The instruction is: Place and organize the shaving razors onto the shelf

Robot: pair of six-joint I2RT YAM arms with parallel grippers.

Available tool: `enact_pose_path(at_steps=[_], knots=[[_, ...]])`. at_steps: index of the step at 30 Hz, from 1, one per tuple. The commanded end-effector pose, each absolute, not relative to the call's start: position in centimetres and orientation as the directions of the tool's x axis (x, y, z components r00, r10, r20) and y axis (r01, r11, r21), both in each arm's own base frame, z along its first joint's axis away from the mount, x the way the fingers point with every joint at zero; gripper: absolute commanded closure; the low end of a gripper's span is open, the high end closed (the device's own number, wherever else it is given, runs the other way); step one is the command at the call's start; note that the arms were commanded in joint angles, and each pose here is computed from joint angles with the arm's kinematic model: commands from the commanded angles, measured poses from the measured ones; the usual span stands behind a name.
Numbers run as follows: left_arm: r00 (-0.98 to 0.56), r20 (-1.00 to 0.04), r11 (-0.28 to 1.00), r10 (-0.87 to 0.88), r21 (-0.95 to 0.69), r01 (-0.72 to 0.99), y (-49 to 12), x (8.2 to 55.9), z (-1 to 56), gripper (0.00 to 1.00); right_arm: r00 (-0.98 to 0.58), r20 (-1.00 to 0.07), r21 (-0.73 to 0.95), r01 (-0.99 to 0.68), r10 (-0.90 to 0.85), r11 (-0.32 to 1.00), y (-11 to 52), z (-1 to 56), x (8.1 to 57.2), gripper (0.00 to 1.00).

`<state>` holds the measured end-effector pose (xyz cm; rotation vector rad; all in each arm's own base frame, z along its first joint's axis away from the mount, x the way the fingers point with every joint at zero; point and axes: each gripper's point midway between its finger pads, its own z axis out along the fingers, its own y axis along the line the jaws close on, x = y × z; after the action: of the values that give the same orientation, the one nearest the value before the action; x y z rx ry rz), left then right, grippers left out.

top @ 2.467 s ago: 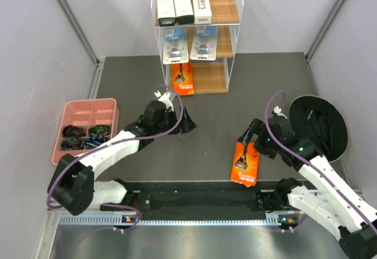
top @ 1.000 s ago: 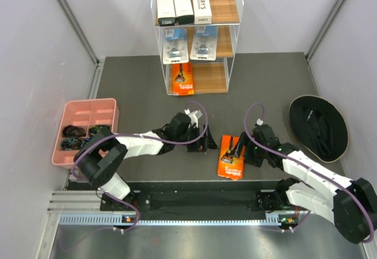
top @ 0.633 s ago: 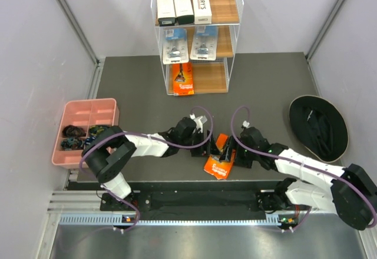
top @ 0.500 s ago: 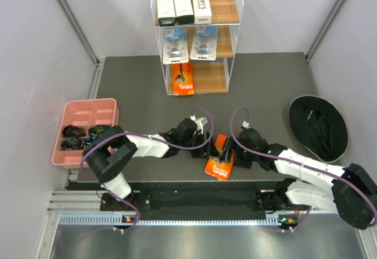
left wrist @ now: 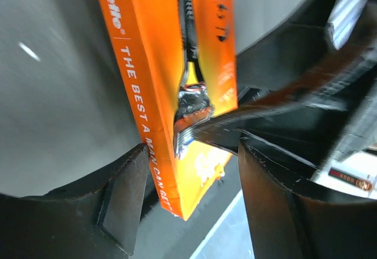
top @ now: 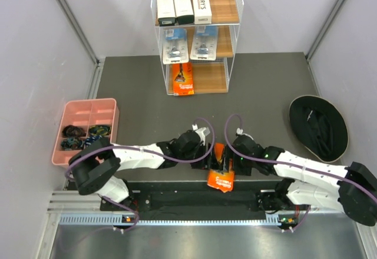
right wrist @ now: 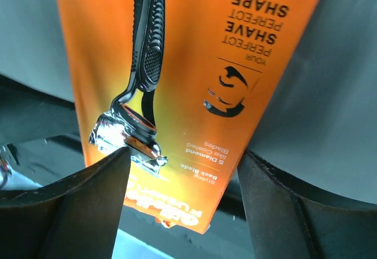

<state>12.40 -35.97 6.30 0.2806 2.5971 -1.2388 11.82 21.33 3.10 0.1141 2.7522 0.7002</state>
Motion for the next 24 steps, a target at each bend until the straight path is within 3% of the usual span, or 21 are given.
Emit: enact_pose_path(at_steps=[1,13,24], knots=[[-0.931,-0.361,0.464,0.06,-0.815,0.346,-38.5,10.1,12.0,0.34,-0.976,-0.188,0.624,-0.034,0.108,0.78,25.4,6.6,9.2,0.28],[-0.967,-0.248,0.556,0.063,-0.796,0.24,-34.8,5.4,7.4,0.34,-0.984,-0.152,0.604,-0.018,0.093,0.797,24.1,5.5,7.1,0.28],[-0.976,-0.209,0.625,-0.051,-0.769,0.132,-32.1,5.9,2.8,0.3,-0.984,-0.149,0.571,-0.006,0.096,0.821,23.5,4.5,7.1,0.28]])
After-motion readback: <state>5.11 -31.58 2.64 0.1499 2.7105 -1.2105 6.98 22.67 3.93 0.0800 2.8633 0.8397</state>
